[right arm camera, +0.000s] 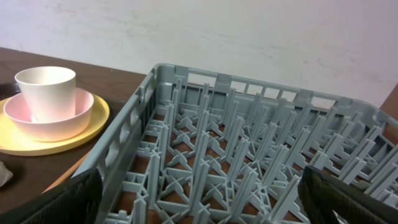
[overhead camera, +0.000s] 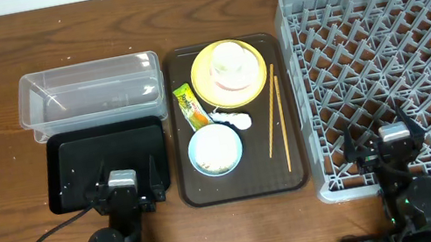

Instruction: Sort waste into correct bins and load items into the dishwasher rack

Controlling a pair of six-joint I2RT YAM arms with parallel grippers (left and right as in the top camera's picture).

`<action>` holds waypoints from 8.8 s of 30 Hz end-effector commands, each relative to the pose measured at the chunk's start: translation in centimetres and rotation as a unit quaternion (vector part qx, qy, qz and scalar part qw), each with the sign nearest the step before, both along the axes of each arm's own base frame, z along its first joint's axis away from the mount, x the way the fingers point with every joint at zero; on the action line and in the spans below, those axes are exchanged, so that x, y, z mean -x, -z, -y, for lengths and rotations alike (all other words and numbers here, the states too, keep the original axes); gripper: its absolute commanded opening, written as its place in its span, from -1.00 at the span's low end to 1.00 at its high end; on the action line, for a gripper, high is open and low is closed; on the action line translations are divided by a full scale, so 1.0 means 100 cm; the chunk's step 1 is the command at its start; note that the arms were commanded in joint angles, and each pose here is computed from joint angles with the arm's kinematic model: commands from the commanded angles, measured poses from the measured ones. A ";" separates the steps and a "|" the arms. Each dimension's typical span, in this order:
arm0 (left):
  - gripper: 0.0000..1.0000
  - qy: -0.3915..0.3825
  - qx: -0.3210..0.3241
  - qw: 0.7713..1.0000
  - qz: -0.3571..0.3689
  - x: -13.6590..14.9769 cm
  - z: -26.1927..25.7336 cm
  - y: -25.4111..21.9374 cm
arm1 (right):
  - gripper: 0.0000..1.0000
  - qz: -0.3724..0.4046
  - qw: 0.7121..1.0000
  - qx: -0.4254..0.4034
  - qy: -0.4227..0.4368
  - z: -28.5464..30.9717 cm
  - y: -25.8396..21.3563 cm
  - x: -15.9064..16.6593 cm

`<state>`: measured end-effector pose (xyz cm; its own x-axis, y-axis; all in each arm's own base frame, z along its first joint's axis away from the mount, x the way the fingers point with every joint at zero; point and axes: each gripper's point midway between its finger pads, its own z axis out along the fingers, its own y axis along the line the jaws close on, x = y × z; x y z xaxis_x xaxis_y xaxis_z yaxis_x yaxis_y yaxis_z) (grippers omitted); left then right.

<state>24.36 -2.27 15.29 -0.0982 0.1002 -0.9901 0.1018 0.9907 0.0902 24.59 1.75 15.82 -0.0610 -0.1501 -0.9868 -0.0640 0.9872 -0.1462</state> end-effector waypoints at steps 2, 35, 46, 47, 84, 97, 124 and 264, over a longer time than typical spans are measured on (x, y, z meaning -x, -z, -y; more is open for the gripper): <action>0.91 0.009 -0.004 1.000 -0.021 0.001 0.003 0.015 | 0.99 0.001 1.000 0.002 -0.001 0.000 0.000 0.000; 0.91 0.033 0.121 0.979 -0.161 0.023 0.021 -0.065 | 0.99 0.001 1.000 0.002 -0.001 0.000 0.000 0.000; 0.91 0.064 0.131 0.926 -0.350 0.022 0.042 -0.151 | 0.98 0.001 1.000 0.002 -0.001 0.000 0.000 0.000; 0.91 0.063 0.131 0.924 -0.353 0.021 0.042 -0.155 | 0.98 0.001 1.000 0.002 -0.001 0.000 0.000 0.000; -0.87 0.022 0.180 0.845 -0.503 0.022 0.050 -0.099 | 0.98 0.001 1.000 0.002 -0.001 0.000 0.000 0.000; -0.39 0.060 0.144 0.797 -0.583 0.016 0.096 -0.027 | 0.99 0.001 1.000 0.002 -0.001 0.000 0.000 0.000; -0.12 0.089 0.020 0.792 -0.604 -0.015 0.211 0.090 | 0.98 0.001 1.000 0.002 -0.001 0.000 0.000 0.000; -0.87 0.077 0.363 0.792 -0.485 -0.060 0.000 -0.014 | 0.98 0.001 1.000 0.002 -0.001 0.000 0.000 0.000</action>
